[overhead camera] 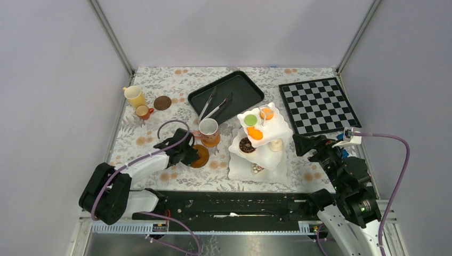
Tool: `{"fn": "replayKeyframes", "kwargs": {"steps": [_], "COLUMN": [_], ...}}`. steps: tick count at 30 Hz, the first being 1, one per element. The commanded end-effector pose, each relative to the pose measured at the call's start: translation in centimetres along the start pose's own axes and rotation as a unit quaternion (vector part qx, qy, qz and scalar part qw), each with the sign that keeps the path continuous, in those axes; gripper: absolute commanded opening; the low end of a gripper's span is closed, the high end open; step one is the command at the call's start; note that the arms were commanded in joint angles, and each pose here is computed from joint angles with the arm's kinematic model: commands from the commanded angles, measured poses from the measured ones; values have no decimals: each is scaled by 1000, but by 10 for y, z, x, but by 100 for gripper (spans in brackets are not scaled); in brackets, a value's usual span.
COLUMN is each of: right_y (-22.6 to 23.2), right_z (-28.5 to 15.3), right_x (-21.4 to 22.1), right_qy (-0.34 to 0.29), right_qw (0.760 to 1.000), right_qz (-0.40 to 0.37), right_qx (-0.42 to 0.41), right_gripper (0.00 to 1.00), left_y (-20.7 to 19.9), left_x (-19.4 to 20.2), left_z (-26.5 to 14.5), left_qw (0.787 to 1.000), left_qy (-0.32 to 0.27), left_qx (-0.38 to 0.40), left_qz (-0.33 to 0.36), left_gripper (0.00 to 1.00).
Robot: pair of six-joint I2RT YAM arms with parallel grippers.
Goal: Serve the afternoon tea
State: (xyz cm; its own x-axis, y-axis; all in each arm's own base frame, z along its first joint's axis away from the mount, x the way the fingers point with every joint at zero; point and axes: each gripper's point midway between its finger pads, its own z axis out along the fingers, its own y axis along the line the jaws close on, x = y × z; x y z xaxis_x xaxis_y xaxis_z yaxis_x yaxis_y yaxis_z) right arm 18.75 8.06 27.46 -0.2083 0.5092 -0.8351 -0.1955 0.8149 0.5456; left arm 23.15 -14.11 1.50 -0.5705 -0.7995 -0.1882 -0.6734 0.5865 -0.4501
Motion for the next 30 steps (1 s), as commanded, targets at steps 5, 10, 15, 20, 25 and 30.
{"fn": "replayKeyframes", "kwargs": {"steps": [5,10,15,20,25,30], "right_y": [8,8,7,7,7,6], "right_z": [0,-2,-1,-1,-2,0], "right_x": [-10,-10,-9,-9,-7,-4], "right_qy": [-14,-15,-12,-12,-11,-6], "right_qw": [1000,1000,1000,1000,1000,1000], "right_qz": [1,4,6,6,8,11], "right_qx": [-12,-12,-10,-10,-12,-11], "right_gripper": [98,98,98,98,98,98], "left_y": [35,34,30,18,13,-4], "left_x": [42,52,49,49,37,29], "left_z": [5,6,10,14,6,-15], "left_qw": [994,994,994,994,994,996], "left_qy": [20,29,17,16,-12,-22], "left_qx": [-97,-98,-100,-94,-87,-58], "left_qz": [37,41,47,60,59,72], "left_gripper": [0,0,0,0,0,32]}}
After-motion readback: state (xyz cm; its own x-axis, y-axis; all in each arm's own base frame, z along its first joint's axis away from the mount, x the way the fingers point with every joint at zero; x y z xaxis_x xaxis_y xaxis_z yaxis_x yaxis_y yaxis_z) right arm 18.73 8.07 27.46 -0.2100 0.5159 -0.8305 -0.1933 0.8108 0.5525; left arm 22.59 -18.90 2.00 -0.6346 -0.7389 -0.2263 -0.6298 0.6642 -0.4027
